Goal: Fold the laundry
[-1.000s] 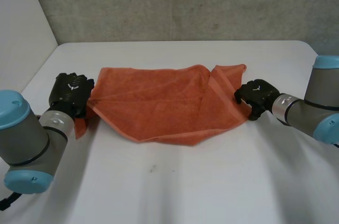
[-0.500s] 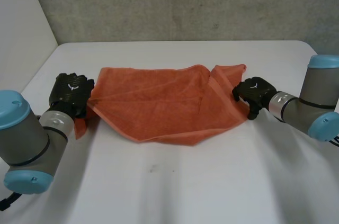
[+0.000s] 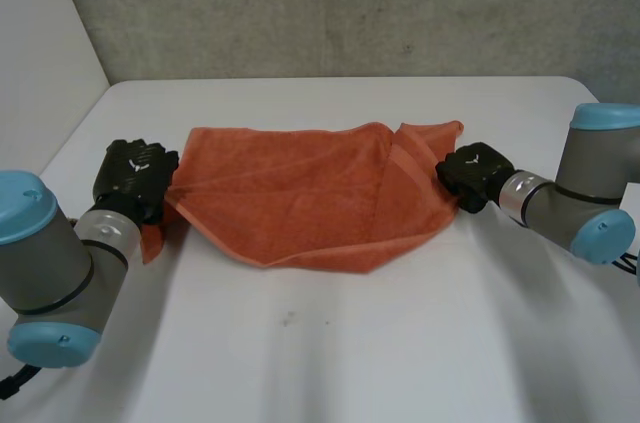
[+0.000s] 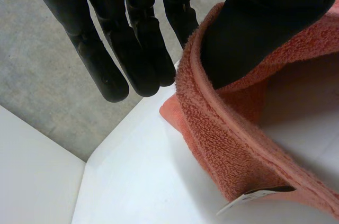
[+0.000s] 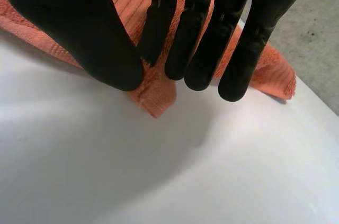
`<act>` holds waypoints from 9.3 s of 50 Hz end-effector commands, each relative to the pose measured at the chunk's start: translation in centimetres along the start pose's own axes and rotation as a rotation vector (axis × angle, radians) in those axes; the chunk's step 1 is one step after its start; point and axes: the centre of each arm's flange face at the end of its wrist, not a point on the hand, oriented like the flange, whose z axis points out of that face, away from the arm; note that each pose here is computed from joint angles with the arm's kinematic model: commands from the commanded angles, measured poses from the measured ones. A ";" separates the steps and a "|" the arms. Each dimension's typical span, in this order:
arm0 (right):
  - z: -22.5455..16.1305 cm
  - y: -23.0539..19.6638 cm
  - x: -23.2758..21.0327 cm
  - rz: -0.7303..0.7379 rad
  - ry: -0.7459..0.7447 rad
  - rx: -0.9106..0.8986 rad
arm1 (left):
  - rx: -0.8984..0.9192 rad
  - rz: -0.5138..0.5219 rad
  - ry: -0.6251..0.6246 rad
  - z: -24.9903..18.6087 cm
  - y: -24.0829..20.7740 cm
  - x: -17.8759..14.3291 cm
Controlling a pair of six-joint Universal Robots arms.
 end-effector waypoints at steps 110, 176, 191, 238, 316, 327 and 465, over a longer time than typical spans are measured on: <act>-21.0 0.5 -9.8 0.229 -0.009 -0.253 | -0.161 0.112 0.139 1.4 0.5 0.5; -19.7 -0.1 -4.2 0.186 0.161 -0.211 | -0.198 0.110 0.158 0.4 1.4 1.0; -21.0 0.9 -4.8 0.242 0.114 -0.302 | -0.198 0.110 0.158 0.8 1.5 1.1; -18.7 3.4 -4.1 0.145 0.136 -0.221 | -0.215 0.111 0.164 -0.1 1.5 1.0; -9.1 -5.6 3.7 0.211 0.388 -0.022 | 0.158 0.041 0.246 5.0 -4.8 0.7; -9.3 -4.1 2.2 0.229 0.341 -0.077 | 0.024 -0.036 0.257 3.8 -1.9 1.1; -8.4 -4.3 -2.1 0.364 0.228 -0.067 | 0.032 -0.092 -0.047 3.4 -5.4 1.8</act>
